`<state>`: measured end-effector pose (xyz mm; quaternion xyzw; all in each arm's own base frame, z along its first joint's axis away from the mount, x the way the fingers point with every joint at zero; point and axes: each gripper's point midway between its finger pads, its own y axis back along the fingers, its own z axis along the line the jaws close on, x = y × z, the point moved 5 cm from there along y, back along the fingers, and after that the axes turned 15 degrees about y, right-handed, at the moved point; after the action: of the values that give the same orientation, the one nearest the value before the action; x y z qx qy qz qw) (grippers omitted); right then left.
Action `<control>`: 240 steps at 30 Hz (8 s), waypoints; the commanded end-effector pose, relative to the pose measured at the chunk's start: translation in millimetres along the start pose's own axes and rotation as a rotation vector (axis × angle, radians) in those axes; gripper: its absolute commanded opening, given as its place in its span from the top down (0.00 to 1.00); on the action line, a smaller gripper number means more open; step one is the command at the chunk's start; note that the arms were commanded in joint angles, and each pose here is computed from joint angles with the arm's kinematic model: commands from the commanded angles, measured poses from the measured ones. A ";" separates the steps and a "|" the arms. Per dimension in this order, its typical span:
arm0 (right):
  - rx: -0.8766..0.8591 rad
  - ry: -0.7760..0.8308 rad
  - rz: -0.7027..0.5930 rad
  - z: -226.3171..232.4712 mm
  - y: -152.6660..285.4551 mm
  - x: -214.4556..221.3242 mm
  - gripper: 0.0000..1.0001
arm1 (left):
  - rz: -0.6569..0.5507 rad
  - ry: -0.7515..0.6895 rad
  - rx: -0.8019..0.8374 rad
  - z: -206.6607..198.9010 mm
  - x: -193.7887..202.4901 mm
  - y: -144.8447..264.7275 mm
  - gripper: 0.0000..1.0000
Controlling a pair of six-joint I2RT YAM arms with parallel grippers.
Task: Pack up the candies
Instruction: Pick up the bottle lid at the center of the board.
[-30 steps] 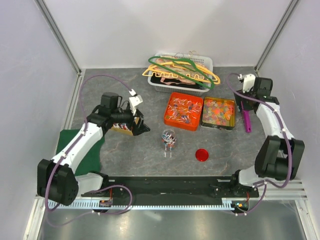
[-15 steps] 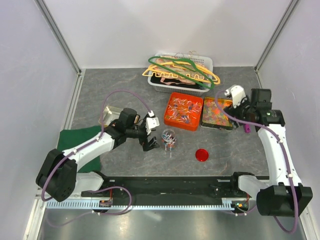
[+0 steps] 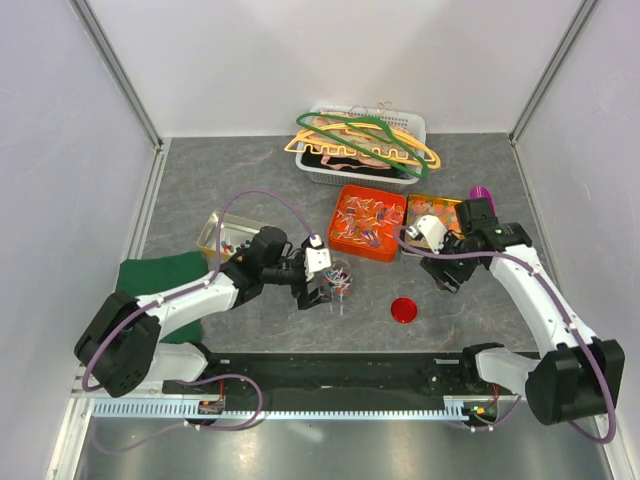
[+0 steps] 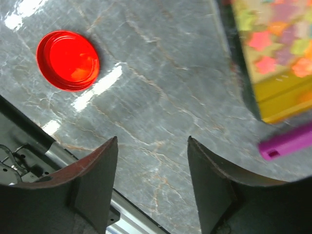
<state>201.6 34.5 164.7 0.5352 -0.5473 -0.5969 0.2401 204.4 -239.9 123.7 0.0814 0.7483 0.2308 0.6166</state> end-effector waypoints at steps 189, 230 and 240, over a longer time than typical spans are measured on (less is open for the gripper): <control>-0.136 0.548 -0.536 -15.4 143.0 -204.2 0.02 | -0.186 -1.387 -0.574 -36.6 -199.6 117.6 0.98; -0.376 0.719 -0.582 55.5 109.3 -198.6 0.02 | -0.336 -1.600 -0.385 -77.7 -202.3 41.0 0.98; -0.287 0.701 -0.639 48.6 118.6 -210.5 0.02 | -0.340 -1.605 -0.372 -83.2 -201.1 38.5 0.98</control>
<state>193.9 203.4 329.3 0.7899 -0.1621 -0.5016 0.3133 167.2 -305.2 301.6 0.0488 0.0426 0.1343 0.9888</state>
